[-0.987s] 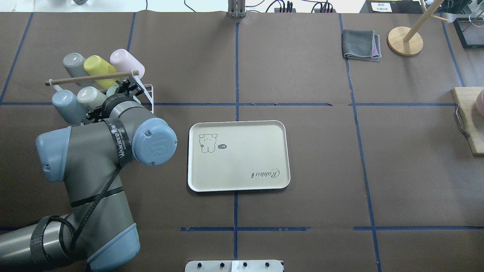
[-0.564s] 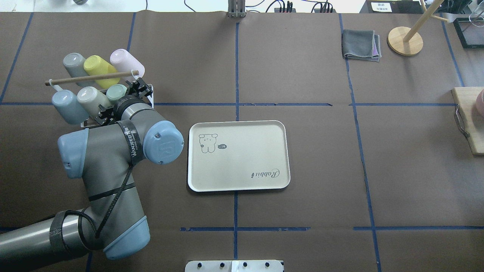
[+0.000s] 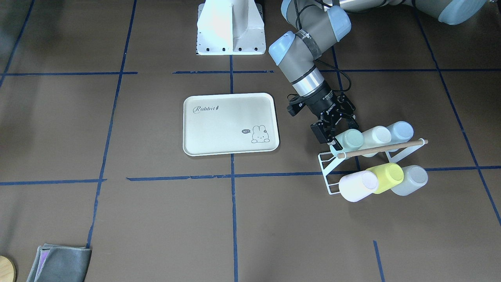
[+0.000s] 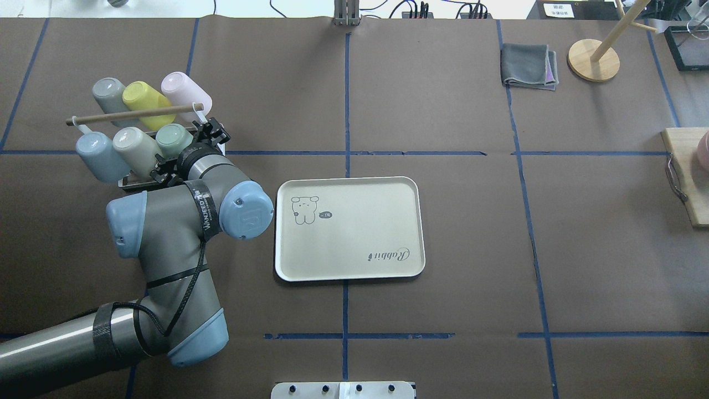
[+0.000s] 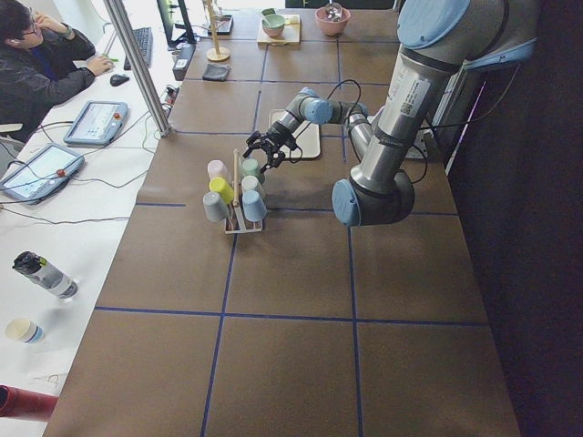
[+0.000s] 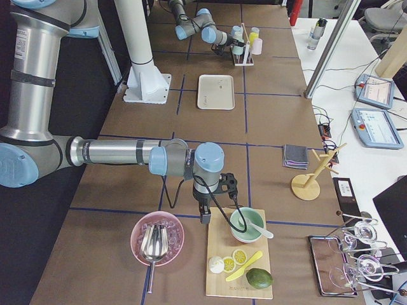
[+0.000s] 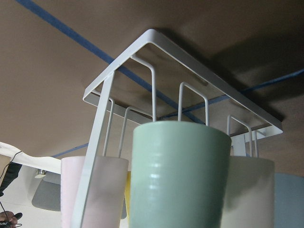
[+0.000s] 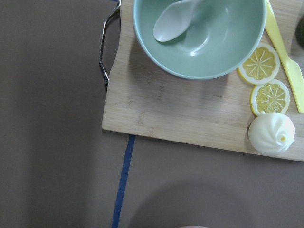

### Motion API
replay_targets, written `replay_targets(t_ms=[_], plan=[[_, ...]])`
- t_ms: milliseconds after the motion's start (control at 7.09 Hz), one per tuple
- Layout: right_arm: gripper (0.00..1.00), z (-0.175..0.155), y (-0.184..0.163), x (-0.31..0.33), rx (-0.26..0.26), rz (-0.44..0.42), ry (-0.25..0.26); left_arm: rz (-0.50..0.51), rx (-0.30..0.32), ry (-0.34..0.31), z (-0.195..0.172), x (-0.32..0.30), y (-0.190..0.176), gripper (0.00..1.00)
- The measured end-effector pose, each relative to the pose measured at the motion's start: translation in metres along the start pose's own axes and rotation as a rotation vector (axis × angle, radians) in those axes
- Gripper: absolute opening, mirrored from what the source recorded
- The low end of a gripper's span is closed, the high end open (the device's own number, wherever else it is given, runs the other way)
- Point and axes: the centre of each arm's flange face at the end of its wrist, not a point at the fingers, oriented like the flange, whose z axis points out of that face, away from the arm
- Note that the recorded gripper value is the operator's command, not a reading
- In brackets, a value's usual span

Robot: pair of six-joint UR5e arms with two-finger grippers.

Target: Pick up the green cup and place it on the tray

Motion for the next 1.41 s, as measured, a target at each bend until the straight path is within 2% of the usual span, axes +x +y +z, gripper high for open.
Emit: replay_targets(t_ms=[1128, 1269, 1410], plan=[[1.00, 0.002, 0.001, 0.002, -0.005, 0.003, -0.001, 0.001, -0.005, 0.006, 0.035, 0.003, -0.030, 0.98], [1.00, 0.002, 0.001, 0.002, -0.005, 0.003, -0.001, 0.000, -0.005, 0.006, 0.036, 0.003, -0.031, 0.85], [1.00, 0.002, 0.001, 0.002, -0.005, 0.003, -0.001, -0.001, -0.004, 0.005, 0.035, 0.003, -0.031, 0.68]])
